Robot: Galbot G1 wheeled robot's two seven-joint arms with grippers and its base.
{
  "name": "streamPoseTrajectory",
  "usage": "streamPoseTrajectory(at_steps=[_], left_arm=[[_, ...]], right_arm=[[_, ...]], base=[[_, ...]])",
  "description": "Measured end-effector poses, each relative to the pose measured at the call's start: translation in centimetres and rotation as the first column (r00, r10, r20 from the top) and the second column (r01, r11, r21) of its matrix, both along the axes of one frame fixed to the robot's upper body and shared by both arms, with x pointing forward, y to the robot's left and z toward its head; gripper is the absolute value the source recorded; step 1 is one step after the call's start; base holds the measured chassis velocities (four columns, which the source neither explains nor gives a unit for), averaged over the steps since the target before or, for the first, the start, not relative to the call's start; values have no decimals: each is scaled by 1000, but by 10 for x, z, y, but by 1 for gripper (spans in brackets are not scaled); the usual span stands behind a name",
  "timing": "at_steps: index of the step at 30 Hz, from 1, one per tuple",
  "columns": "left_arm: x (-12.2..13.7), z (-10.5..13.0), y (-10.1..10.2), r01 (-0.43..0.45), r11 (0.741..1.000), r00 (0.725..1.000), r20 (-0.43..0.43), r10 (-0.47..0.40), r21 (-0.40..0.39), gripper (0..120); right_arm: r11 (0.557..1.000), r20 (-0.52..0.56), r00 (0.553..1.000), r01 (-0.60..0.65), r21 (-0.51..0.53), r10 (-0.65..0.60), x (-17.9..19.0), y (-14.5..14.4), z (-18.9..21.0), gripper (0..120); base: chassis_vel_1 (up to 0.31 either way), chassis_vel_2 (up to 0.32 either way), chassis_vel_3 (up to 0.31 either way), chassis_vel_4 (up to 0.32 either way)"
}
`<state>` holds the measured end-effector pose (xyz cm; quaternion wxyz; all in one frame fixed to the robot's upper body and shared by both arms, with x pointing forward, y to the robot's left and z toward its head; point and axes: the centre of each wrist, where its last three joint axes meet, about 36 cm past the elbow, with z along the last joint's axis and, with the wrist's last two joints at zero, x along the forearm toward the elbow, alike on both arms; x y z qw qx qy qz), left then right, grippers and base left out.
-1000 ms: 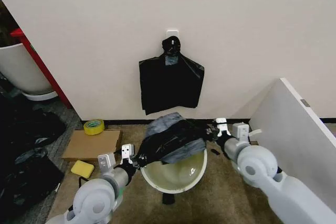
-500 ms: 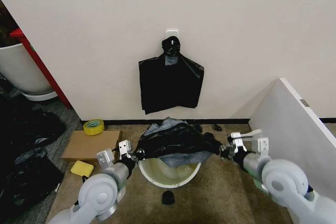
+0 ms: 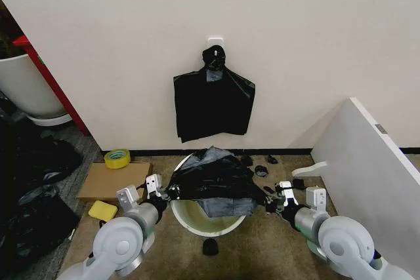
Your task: Place the garbage bag over the trash bin.
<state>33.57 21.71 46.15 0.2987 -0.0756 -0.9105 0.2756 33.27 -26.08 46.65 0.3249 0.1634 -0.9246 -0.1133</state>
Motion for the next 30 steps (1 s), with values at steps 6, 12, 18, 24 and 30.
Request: streamPoseTrajectory(at_steps=[6,12,18,24,30], left_arm=[[3,-1,1,-13,1000,1000,-15,14,17,0],[7,-1,4,-27,999,999,-26,28,31,0],[8,-1,6,-38,998,999,-35,40,40,0],[11,3,8,-49,998,997,-57,52,49,0],[13,4,9,-45,997,996,-70,49,59,0]], right_arm=[[999,62,998,18,32,-20,-13,-8,23,30],[994,72,997,32,104,-40,-24,-18,35,51],[978,84,995,28,208,-47,-34,-31,43,74],[991,260,964,-80,111,49,-54,-28,50,94],[942,429,839,-294,-161,335,-87,-3,37,100]], base=[[0,0,0,0],[0,0,0,0],[0,0,0,0],[0,0,0,0],[0,0,0,0]])
